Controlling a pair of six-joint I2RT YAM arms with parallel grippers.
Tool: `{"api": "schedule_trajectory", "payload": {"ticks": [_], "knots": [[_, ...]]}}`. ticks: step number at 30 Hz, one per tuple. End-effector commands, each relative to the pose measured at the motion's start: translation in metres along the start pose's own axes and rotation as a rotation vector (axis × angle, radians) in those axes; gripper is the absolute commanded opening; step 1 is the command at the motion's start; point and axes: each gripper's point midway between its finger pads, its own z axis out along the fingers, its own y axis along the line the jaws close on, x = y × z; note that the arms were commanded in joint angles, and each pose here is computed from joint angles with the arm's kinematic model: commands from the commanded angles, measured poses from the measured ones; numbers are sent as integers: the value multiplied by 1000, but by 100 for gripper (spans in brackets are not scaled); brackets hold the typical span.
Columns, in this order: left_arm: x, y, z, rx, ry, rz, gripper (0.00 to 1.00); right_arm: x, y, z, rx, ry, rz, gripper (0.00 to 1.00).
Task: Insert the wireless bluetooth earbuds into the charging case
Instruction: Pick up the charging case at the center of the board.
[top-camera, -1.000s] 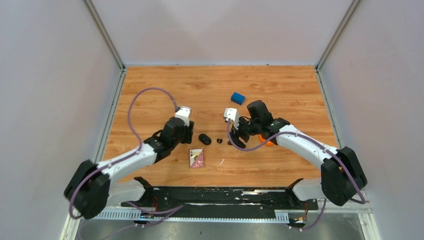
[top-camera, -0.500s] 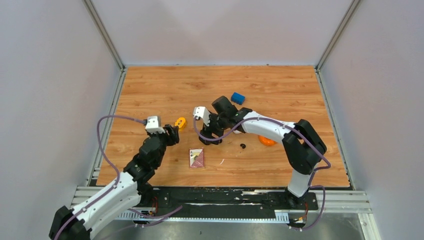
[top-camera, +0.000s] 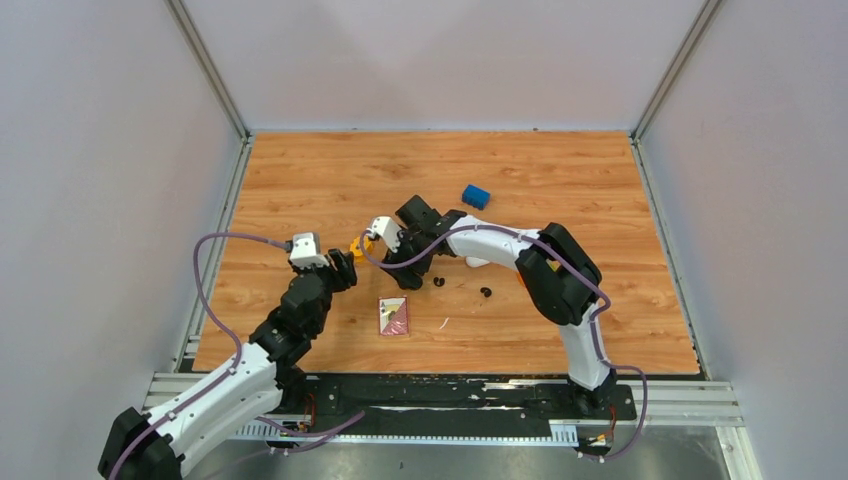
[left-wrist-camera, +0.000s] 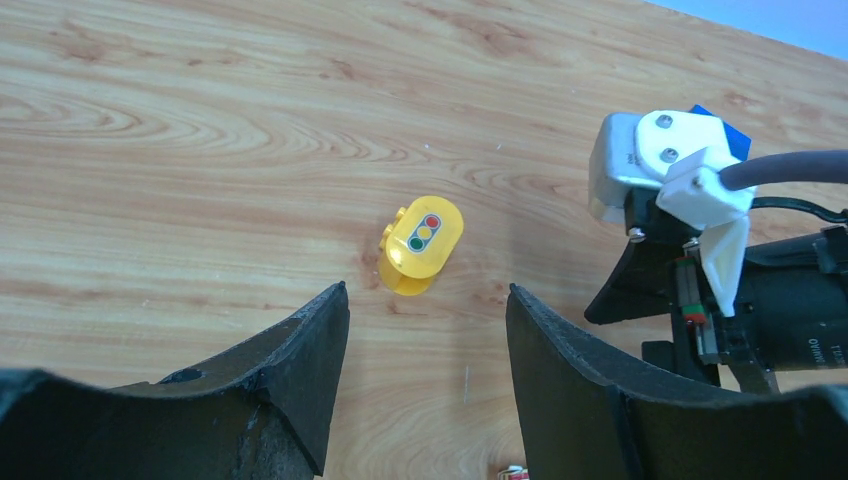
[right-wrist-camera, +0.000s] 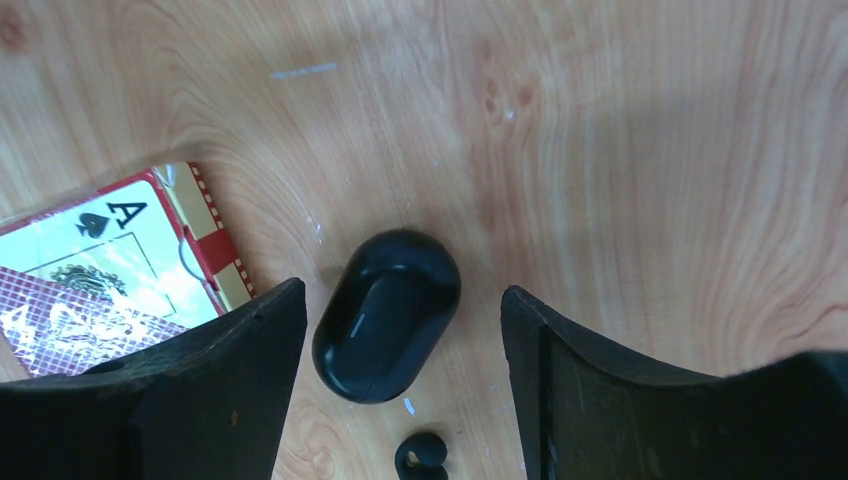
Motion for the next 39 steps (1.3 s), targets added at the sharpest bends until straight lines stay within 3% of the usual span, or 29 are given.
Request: {"api": "schedule_trajectory", "payload": {"ticks": [1,5,14,17,21,23,27,30,39], "knots": [[-26,-17,3,41,-52,-42,66,-2,-7,-5,51,19,32,70],[-24,-19,3,51,-45,-33,66,5,-7,-7,59,38,33,66],[-21,-21,6,58,-31,-18,66,19,-2,0,30,71,5,42],[-19,-21,7,62,-28,-15,66,18,-2,-15,43,62,-23,34],[-13,-34,10,114,-3,-15,67,9,6,-62,58,-40,-129,31],[-9,-55,13,206,29,-14,67,3,16,-91,69,-111,-229,30],[10,-131,-2,604,155,-17,66,-1,34,-141,118,-223,-393,31],[11,-168,-27,863,170,-47,67,3,41,-160,147,-253,-444,31],[14,-210,-60,1193,243,-168,62,18,37,-172,244,-262,-506,31]]}}
